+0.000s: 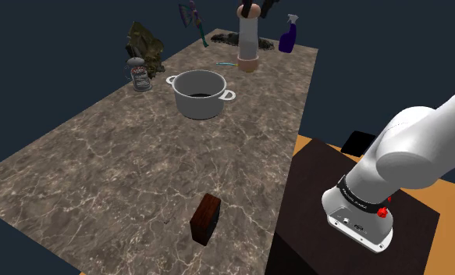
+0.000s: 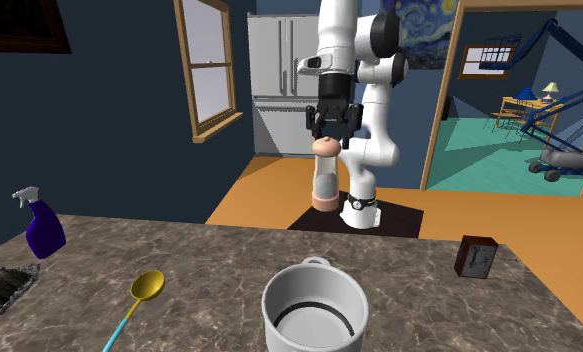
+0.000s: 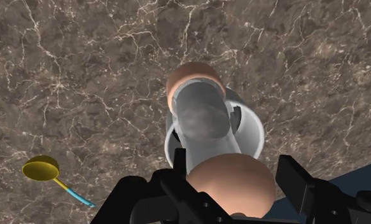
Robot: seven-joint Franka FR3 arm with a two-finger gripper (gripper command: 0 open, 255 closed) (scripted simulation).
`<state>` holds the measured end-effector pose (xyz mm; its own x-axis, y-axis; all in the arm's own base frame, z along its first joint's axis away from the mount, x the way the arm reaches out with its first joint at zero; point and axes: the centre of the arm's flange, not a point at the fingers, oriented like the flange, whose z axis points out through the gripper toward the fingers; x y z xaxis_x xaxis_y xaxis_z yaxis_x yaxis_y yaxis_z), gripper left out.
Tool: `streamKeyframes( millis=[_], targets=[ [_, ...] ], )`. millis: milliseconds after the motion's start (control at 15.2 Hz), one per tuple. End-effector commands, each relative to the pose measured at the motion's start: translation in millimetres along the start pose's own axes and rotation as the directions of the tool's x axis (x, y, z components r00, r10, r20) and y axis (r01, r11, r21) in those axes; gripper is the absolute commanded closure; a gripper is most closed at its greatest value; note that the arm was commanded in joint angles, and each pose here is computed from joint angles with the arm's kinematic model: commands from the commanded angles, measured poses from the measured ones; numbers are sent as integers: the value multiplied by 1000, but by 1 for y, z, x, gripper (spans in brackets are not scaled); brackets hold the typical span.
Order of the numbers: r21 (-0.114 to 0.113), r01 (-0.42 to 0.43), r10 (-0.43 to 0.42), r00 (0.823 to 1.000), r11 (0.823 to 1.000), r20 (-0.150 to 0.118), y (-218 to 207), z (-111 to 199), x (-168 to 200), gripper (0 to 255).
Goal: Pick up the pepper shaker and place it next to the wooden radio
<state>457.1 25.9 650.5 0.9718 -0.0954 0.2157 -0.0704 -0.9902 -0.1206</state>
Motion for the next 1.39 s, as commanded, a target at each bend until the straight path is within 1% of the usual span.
streamKeyframes(
  millis=[0, 1320],
  targets=[
    [-1, -1, 1, 1000, 1000, -1, -20, -1, -17, 255],
    [-1, -1, 1, 1000, 1000, -1, -208, -19, -201, 255]
  ],
)
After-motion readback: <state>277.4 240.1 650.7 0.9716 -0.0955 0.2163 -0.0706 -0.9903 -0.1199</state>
